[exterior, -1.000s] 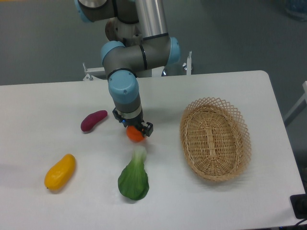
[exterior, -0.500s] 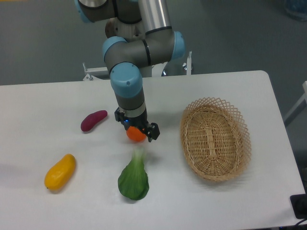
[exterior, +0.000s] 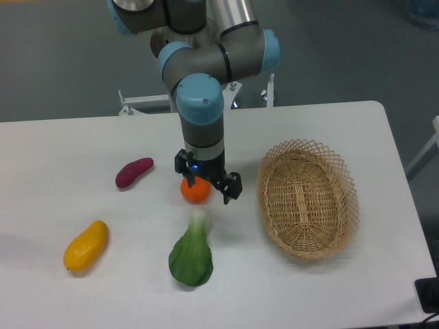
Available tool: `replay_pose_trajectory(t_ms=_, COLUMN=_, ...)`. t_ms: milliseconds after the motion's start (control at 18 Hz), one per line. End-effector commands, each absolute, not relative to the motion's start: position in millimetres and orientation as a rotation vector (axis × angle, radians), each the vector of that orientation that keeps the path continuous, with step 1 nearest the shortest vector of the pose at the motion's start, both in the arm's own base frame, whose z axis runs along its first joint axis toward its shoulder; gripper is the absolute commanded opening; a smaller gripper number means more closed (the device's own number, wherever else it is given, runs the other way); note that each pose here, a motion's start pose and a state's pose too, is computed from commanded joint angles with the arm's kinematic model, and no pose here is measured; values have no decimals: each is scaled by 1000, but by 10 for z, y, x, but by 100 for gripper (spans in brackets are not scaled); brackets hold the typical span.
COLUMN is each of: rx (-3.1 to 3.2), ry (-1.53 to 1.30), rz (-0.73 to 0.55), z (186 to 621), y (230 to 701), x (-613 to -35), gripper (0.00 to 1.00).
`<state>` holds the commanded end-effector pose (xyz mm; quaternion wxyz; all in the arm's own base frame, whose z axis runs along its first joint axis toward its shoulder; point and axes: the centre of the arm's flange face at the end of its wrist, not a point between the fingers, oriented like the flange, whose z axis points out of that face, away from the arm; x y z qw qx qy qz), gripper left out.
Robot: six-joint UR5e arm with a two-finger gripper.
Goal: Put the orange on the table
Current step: 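Open the gripper to release the orange and lift away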
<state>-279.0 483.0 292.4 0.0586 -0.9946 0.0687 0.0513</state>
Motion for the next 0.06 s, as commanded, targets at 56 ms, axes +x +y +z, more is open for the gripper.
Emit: replay_pose_trajectory(t_ms=56, rx=-3012, ry=206, rz=154, z=2924, y=4827, x=-2796, gripper=100)
